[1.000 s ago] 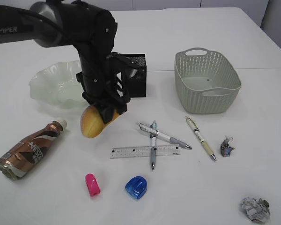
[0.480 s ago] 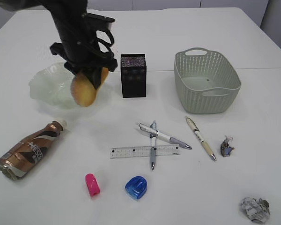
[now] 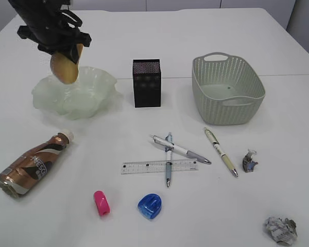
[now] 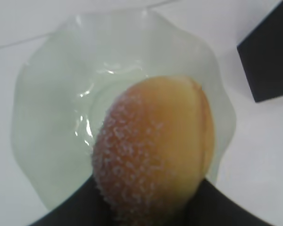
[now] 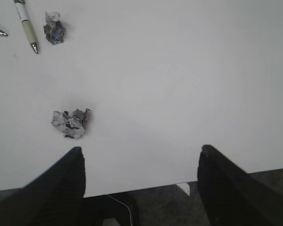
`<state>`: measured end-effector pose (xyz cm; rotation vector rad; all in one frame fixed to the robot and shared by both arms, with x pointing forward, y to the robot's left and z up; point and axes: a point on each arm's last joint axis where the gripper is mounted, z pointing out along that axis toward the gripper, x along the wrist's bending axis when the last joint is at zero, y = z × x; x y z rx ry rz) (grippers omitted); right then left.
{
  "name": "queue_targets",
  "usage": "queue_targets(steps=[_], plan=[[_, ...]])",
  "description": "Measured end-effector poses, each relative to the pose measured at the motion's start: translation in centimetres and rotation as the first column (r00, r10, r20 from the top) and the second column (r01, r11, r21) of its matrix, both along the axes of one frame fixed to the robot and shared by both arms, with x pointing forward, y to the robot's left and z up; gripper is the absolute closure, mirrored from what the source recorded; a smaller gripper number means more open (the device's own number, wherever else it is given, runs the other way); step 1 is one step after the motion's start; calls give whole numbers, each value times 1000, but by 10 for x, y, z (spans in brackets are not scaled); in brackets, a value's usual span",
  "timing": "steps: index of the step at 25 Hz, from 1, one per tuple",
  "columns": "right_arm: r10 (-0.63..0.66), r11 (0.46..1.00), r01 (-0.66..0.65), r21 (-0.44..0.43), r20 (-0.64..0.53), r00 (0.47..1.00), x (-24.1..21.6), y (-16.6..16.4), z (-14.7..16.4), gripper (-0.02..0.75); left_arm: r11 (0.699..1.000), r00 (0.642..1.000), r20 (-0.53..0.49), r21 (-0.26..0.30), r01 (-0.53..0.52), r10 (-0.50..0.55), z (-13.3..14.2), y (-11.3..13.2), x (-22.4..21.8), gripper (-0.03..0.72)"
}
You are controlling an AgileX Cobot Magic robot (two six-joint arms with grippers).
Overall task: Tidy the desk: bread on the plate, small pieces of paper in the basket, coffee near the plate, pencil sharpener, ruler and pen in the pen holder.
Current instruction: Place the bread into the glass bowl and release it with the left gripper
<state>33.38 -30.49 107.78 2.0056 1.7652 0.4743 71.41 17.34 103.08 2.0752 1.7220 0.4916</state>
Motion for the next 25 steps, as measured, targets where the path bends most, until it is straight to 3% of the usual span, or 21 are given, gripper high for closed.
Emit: queue_targets(steps=[4,11,13,16,19,25], plan=[[-6,1000,6,2,-14,1000,-1,0,0,166,1000,999,53,-13,-9,10,-10,5,11,491],[-28,999,29,15,-15,999,-1,0,0,166,1000,1000,-8,3,-8,8,-59,2,24,473],[-30,999,31,16,-16,999,-2,0,0,166,1000,1000,-9,3,-7,7,-65,2,26,410],[-33,999,33,17,-17,999,-2,0,-1,166,1000,1000,-3,2,-9,9,-65,3,27,209],[-35,999,35,18,-17,999,-2,0,-1,166,1000,1000,3,9,-9,9,-65,4,27,55],[-37,999,38,20,-19,999,-2,0,-1,166,999,1000,9,22,-27,27,-65,7,28,44]])
